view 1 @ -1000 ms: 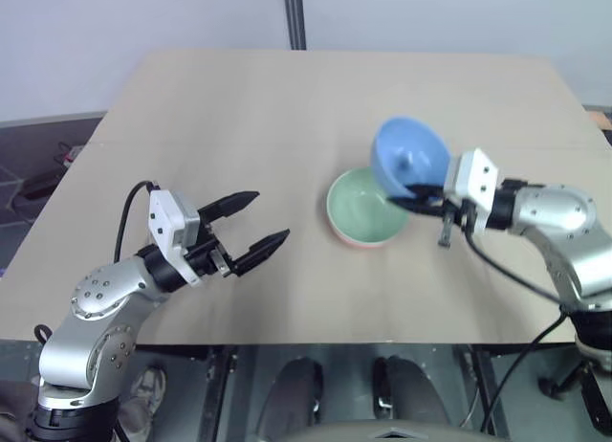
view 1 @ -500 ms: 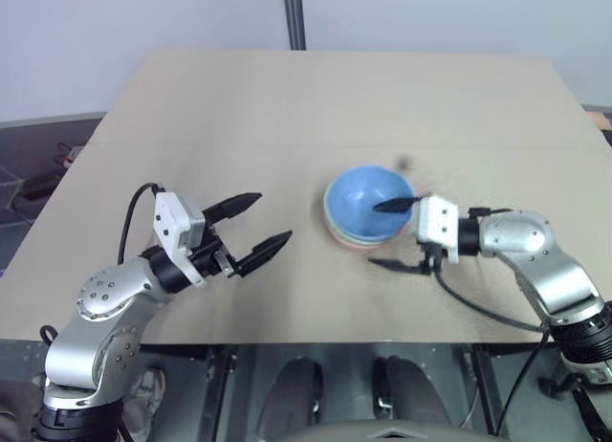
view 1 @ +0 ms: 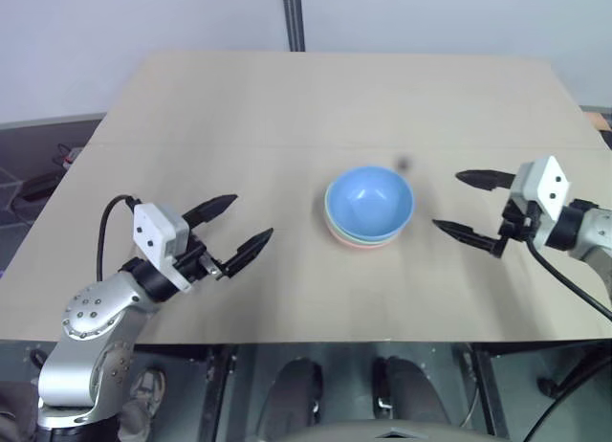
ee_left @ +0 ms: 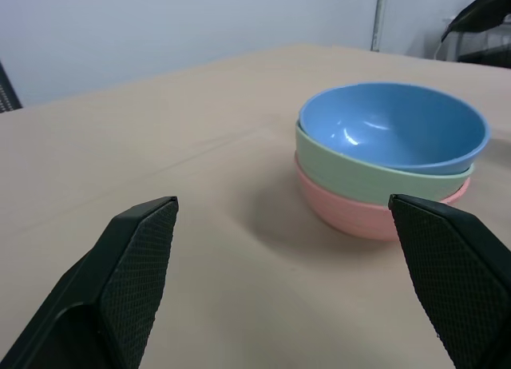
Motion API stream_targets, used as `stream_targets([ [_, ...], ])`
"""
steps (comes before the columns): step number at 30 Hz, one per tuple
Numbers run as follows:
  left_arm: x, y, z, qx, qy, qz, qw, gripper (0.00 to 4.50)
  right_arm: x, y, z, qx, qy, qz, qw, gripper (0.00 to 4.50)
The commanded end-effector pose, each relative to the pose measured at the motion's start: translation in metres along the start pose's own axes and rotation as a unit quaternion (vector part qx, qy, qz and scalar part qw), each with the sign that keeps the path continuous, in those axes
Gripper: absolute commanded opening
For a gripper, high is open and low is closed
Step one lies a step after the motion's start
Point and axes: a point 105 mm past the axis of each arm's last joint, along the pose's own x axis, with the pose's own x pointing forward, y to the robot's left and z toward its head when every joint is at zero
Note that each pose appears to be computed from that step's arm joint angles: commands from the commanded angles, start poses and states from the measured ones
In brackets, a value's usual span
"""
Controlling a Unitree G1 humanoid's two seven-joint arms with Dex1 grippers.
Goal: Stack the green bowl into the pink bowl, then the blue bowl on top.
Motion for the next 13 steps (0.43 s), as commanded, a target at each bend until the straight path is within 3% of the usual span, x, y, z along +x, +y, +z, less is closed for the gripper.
stream_targets([
  [1,-0.011,-0.005,0.01,-0.001,0.001,-0.025,1.0,4.5,-0.02,-0.009,-0.008,0.012,0.005,-0.017,1.0,4.49],
  [13,-0.026,-0.01,0.011,-0.014,0.032,-0.042,0.999,4.5,-0.023,-0.007,-0.017,0.039,0.003,-0.016,0.999,4.49],
])
